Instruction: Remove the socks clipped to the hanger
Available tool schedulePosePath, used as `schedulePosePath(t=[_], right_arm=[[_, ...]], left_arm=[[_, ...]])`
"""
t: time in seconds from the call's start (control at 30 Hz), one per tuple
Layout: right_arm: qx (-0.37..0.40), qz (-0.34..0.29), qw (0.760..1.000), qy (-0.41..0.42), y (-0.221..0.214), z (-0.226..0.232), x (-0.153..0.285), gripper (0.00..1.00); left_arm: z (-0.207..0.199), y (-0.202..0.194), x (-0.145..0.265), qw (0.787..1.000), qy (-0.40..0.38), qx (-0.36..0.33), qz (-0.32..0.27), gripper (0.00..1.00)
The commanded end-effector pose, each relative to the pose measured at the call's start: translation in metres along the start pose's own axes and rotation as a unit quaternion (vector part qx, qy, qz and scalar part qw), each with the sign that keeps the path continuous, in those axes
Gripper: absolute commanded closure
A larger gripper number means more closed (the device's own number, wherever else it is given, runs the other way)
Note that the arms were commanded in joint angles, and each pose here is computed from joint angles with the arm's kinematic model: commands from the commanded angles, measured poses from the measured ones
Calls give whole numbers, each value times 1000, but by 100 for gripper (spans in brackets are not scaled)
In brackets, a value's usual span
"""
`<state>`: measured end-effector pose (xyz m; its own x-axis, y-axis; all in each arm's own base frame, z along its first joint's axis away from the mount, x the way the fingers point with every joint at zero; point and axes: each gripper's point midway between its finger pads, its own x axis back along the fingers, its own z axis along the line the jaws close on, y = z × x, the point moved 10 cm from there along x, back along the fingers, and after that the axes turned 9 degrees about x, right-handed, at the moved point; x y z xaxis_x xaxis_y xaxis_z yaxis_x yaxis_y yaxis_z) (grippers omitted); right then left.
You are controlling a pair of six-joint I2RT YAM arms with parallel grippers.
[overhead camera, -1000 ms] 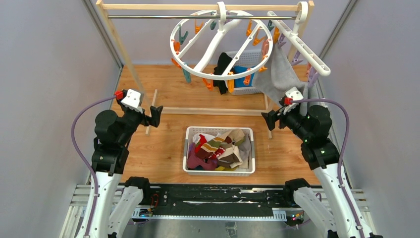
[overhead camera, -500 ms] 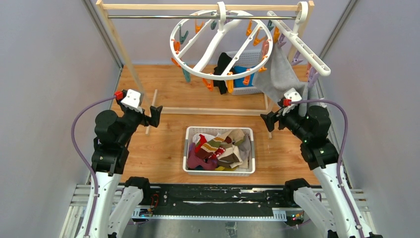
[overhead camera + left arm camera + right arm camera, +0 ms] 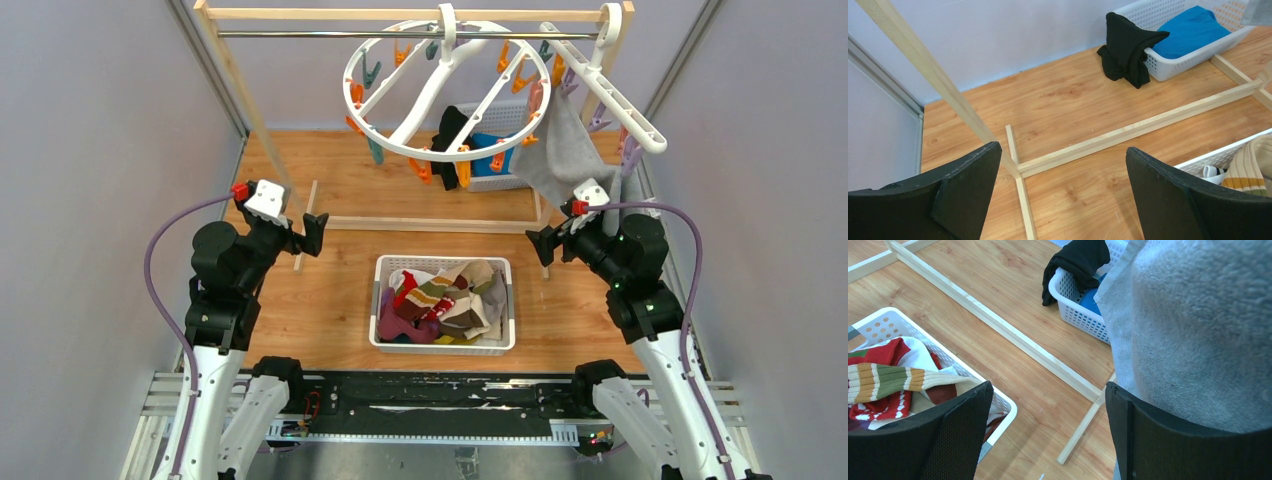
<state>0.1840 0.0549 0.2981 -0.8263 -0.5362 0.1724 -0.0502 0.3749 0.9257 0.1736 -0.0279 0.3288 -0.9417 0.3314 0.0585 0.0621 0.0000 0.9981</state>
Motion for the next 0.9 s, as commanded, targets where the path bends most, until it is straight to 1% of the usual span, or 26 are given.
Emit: schedulePosePath(t=[0.0, 0.87], right_arm=[[12, -13, 1000, -11, 2, -3, 2, 18], [14, -15, 1000, -13, 2, -4, 2, 18]], left_arm=[[0, 8, 2, 1000, -2, -8, -15, 0], [0, 5, 0, 1000, -5, -6, -12, 0]])
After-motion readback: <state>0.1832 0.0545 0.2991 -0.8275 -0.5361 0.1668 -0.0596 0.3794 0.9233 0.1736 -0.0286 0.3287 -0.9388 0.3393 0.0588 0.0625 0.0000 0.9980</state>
